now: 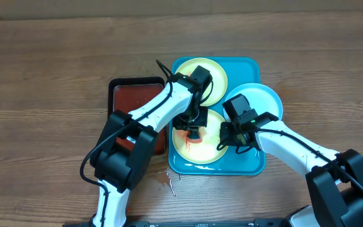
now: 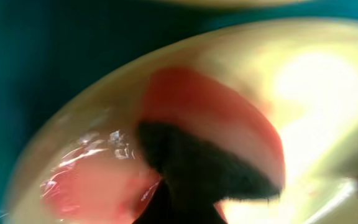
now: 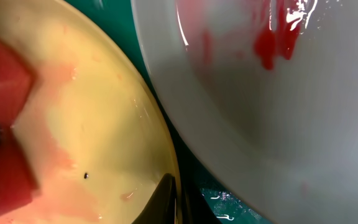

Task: Clean dirty plates on tray and stack at the side
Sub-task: 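Scrub the lower yellow plate with the sponge in the left gripper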

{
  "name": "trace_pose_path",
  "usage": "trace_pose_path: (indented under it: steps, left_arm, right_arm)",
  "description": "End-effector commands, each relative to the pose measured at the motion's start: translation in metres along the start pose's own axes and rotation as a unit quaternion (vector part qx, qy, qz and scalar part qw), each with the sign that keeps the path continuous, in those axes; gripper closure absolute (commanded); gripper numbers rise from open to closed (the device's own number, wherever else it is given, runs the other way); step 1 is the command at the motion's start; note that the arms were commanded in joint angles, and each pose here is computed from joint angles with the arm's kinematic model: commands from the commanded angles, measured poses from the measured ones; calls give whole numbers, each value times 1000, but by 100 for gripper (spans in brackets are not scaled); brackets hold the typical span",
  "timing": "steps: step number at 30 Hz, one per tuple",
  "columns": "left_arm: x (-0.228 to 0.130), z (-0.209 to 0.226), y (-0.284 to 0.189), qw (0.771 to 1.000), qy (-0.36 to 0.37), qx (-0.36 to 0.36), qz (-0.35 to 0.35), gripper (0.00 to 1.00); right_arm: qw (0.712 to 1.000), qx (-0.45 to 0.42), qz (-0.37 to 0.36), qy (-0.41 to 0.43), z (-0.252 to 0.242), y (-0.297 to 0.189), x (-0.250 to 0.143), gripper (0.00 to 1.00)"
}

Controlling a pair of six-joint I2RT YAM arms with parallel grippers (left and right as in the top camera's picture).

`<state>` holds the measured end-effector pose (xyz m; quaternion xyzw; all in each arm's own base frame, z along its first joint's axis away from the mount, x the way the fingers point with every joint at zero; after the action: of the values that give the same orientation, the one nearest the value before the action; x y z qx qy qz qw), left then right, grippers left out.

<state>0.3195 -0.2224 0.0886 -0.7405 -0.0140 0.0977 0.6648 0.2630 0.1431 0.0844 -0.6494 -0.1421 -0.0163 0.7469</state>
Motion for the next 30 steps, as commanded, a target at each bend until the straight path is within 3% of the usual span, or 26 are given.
trace_pose_path:
  steps: [1, 6, 14, 18, 27, 30]
  left_arm:
    - [16, 33, -1, 992, -37, 111, -47, 96]
    - [19, 48, -4, 988, -23, 144, -42, 96]
    - [5, -7, 3, 997, 17, -67, 39, 96]
    - [-8, -33, 4, 991, 50, -115, 51, 96]
    - [-26, -31, 11, 997, 64, -31, 36, 96]
    - [-22, -13, 10, 998, 46, 49, 5, 96]
  right_arm:
    - [1000, -24, 7, -14, -6, 4, -3, 96]
    - [1000, -24, 7, -14, -6, 4, -4, 96]
    - [1000, -24, 8, -13, -6, 4, -4, 96]
    - [1000, -25, 9, -13, -6, 4, -4, 96]
    - [999, -26, 14, -12, -7, 4, -6, 96]
    - [1000, -20, 16, -12, -6, 4, -6, 96]
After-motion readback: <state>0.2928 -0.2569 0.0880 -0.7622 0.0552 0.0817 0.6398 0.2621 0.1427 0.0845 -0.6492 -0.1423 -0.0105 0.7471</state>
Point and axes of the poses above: each gripper's point midway between its finger pads, its own y axis out along the fingers, its own z axis along the line the jaws close on, x = y × z, the point moved 8 cm from there along -y, back along the fingers, and after that the axes turned 13 degrees about -y, right-handed, at the moved point
